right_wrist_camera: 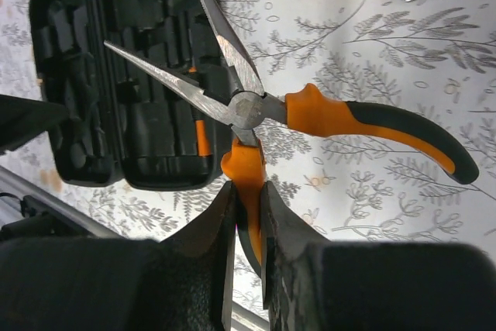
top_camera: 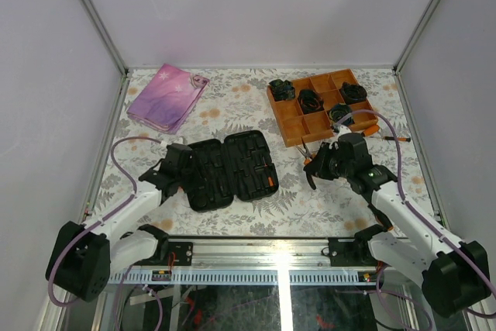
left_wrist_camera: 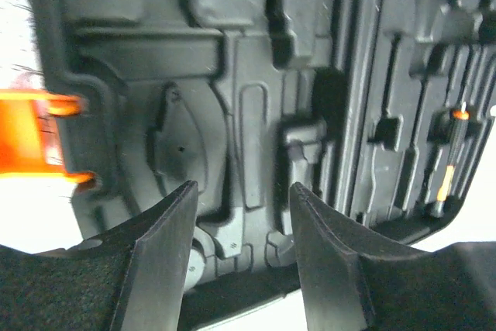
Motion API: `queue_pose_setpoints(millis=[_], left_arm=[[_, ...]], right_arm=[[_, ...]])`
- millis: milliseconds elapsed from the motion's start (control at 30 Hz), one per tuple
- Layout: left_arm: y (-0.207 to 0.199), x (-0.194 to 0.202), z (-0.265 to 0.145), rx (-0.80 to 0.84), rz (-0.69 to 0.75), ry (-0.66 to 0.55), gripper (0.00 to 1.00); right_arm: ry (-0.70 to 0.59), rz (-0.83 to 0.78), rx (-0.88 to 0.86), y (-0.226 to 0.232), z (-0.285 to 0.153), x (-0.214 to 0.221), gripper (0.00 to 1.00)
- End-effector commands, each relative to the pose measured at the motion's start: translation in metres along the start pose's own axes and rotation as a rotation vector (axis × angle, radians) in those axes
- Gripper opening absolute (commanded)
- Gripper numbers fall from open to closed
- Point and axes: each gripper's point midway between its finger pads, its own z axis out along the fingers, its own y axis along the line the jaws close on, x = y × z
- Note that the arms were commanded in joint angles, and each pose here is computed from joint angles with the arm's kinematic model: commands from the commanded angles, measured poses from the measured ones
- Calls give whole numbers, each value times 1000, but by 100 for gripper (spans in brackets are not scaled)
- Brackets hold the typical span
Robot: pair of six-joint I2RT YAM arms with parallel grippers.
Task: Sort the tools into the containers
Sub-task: Pick up the pliers at the center of the board.
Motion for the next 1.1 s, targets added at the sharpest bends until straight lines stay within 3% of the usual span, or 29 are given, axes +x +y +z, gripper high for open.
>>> queue_pose_setpoints(millis=[0, 267, 600, 1067], left_arm=[[-32, 2, -2, 125, 26, -35, 49], [-83, -15, -44, 386, 26, -145, 51], [-115, -28, -87, 596, -66, -231, 56], [-124, -21, -82, 601, -62, -197, 61]], right_arm=[[-69, 31, -176, 44, -5, -16, 0], [-116, 25, -212, 88, 1, -5, 0], [-163, 4, -232, 148, 17, 5, 0], [-138, -29, -331, 214, 28, 21, 0]])
